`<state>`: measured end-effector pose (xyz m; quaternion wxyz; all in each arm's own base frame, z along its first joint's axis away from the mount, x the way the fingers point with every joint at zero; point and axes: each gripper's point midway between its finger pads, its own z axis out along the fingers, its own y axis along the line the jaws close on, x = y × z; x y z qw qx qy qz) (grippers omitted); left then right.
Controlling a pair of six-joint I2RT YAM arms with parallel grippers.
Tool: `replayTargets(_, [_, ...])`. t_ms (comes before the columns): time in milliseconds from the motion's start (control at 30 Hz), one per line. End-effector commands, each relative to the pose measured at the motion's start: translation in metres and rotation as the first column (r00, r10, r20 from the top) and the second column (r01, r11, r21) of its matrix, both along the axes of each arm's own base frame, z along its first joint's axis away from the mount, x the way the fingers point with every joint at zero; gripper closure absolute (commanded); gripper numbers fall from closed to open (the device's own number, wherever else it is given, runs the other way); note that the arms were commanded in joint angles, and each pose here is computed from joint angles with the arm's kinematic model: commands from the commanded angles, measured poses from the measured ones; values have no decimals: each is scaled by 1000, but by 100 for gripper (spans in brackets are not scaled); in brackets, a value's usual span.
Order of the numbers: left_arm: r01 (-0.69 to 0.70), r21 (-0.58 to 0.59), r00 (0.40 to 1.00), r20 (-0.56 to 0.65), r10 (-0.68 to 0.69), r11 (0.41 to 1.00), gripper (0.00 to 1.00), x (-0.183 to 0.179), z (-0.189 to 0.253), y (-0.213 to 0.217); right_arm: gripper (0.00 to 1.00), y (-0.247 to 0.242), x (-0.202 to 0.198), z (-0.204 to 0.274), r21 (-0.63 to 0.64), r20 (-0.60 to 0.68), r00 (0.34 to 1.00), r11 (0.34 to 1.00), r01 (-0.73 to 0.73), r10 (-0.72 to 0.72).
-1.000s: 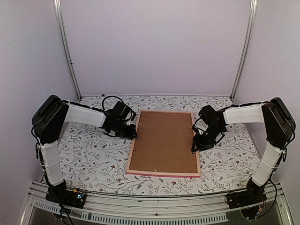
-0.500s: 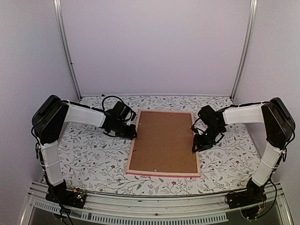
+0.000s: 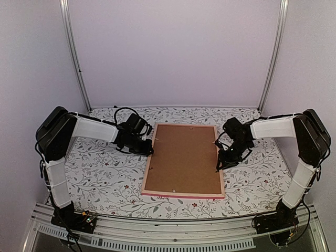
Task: Put the photo into the frame
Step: Rotate the photo frame at the center of the board.
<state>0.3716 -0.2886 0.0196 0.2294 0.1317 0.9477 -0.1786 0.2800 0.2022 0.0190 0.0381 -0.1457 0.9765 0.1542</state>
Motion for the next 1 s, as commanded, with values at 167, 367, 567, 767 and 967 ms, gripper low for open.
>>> replayTargets(167, [46,32,997,-67,-44,998,80,-19,-19,9,68,1,-3,2,59,-32,999,998,-3,4])
replayTargets(367, [44,32,997,-67,-42,999,80,-20,-18,9,60,2,6,-1,72,-22,1000,997,19,-17])
replayTargets(567, [42,33,997,-66,-40,999,80,-20,-18,10,58,4,17,-5,97,-7,999,994,42,-41])
replayTargets(767, [39,34,997,-65,-37,999,78,-20,-17,11,62,4,24,-11,90,3,998,994,55,-55])
replayTargets(967, [32,34,998,-50,-30,999,71,-19,-10,12,71,-1,38,-21,51,27,997,996,67,-68])
